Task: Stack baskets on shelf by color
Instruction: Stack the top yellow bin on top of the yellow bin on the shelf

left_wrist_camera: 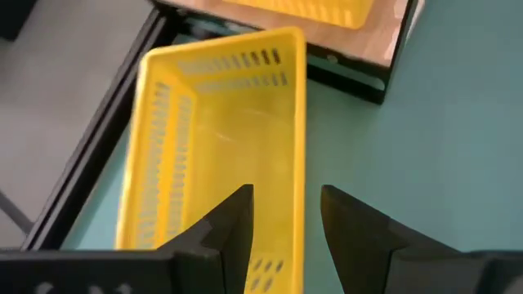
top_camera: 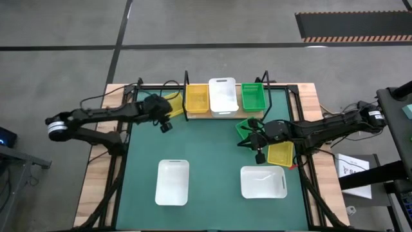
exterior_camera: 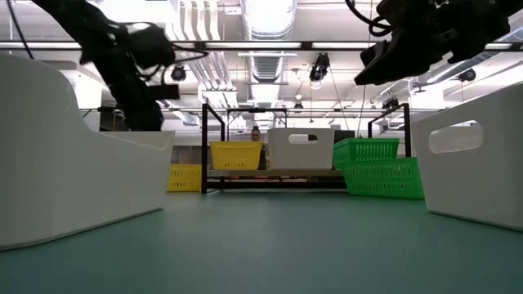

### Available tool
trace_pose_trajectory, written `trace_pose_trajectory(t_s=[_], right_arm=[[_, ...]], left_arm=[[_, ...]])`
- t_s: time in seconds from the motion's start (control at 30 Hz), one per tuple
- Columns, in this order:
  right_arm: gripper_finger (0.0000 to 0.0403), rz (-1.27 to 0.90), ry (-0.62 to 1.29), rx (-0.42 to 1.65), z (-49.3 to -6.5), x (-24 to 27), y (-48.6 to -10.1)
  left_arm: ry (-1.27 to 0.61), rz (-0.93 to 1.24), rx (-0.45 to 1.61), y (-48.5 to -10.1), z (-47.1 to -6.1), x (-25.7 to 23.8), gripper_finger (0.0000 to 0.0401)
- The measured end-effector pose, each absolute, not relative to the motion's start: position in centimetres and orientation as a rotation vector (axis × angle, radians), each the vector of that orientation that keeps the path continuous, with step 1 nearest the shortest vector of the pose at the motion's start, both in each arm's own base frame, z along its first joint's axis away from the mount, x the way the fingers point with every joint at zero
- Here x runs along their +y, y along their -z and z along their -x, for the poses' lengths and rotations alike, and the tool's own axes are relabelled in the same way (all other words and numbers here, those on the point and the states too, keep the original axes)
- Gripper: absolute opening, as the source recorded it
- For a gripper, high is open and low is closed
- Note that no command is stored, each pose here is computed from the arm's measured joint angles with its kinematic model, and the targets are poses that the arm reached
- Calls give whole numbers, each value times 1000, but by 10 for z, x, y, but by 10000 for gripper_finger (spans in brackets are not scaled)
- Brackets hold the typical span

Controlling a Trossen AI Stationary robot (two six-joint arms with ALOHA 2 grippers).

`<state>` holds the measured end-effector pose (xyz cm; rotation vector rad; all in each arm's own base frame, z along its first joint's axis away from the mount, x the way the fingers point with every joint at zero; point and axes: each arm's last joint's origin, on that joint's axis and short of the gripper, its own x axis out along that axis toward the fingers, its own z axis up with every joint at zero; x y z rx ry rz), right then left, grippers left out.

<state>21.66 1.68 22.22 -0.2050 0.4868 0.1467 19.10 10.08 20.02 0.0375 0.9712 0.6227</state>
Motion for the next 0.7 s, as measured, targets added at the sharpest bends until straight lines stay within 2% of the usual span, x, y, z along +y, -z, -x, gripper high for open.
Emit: trace_pose_trajectory(t_s=[0.33, 0.43, 0.6, 0.7], right_arm=[[9, 191, -143, 476, -217, 17, -223], [9, 191, -142, 472, -217, 17, -223], [9, 188, -140, 457, -219, 17, -224], [9, 183, -139, 449, -219, 17, -225]], left_arm=[[-600, -32, 1102, -164, -206, 117, 120], [-595, -29, 1124, -160, -207, 118, 92], [-605, -37, 1148, -160, -205, 117, 13], [-643, -65, 1159, -169, -198, 113, 5]])
